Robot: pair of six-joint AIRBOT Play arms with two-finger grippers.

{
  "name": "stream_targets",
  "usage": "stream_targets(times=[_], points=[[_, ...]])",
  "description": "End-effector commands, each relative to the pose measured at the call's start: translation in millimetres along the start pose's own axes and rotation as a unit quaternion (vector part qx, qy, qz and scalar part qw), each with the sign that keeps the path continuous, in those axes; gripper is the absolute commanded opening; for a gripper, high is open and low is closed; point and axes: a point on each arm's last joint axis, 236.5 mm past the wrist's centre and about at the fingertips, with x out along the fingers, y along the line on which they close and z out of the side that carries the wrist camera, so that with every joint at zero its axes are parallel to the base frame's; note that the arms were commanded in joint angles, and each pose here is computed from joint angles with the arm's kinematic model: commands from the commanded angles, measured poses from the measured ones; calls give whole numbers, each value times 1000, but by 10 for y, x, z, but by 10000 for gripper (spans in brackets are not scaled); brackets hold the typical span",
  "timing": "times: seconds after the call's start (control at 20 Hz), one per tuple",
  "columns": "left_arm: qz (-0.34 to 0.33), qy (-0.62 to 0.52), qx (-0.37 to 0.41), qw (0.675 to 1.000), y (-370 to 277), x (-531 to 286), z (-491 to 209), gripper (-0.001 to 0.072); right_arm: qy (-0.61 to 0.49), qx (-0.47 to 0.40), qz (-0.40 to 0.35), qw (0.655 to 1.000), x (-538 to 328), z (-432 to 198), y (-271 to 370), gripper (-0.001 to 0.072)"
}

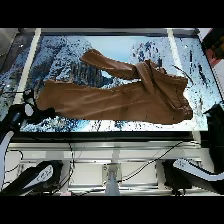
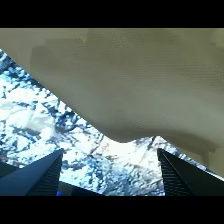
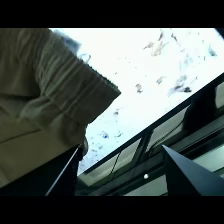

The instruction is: Fold the clothes and pants, and hang the long-sleeved shirts on hangers.

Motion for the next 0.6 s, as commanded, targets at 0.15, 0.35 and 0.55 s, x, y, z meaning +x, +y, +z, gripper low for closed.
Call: stream_targets(times=[0.15, 0.35, 0.55], points=[[1, -1, 1, 1000, 4, -3, 6, 638, -30, 87, 79, 993, 826, -282, -32, 588], [1, -1, 1, 1000, 3, -3, 6, 638, -71, 139, 124, 980, 942, -78, 78, 554], [1, -1, 1, 1000, 4, -3, 6, 639, -107, 161, 168, 967, 1029, 184, 166, 528]])
